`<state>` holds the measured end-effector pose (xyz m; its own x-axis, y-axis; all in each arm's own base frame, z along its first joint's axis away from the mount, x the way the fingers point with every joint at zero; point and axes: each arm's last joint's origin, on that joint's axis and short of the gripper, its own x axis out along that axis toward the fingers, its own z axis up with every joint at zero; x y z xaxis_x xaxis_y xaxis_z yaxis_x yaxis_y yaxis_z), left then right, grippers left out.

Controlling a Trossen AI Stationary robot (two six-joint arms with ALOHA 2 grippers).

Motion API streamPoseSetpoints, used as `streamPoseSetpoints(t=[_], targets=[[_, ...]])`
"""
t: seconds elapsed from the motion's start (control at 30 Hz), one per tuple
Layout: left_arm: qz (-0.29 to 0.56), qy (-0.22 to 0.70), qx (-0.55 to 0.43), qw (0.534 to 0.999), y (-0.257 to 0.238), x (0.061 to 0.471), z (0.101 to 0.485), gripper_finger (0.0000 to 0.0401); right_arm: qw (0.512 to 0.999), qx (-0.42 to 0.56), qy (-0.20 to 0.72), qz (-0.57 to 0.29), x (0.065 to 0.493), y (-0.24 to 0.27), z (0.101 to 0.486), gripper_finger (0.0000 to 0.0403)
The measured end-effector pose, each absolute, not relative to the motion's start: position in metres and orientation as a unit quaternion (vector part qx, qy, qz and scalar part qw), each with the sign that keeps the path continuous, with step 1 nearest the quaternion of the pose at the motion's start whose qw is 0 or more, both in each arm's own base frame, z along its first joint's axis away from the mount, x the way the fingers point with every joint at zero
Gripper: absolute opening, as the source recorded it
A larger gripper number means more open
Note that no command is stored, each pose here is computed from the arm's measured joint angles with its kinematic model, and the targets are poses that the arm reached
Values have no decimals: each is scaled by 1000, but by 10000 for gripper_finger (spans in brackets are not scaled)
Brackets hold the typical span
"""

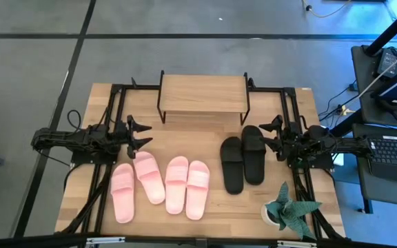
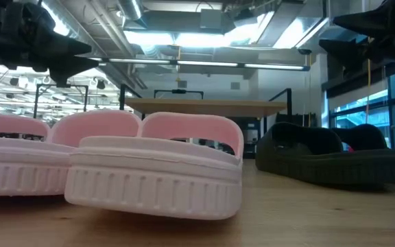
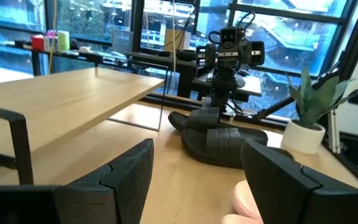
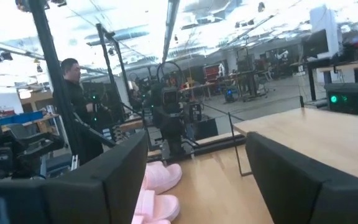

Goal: Pick and place slides into the shelf
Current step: Put the pink slipper slide on the shelf

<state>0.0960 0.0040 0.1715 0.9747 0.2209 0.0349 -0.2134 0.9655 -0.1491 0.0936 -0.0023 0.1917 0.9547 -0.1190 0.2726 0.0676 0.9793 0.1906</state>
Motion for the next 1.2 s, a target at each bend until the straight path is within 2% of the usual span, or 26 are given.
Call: streamPoseSetpoints(t=[0.17,0.5,0.7,0.9,1.2], targets=[[111,-21,-16,993,4,96,172,235,983,28,-138,-120,92,-6,196,273],[119,-35,9,992,4,96,175,235,982,-60,-119,-134,98,-6,246,273],[119,-37,9,992,4,96,176,235,984,-67,-94,-133,112,-6,269,273],[69,-63,34,995,1,96,181,235,987,-76,-47,-130,132,-5,276,273],[97,-64,47,992,3,95,181,235,986,-108,23,-123,165,-5,273,273]])
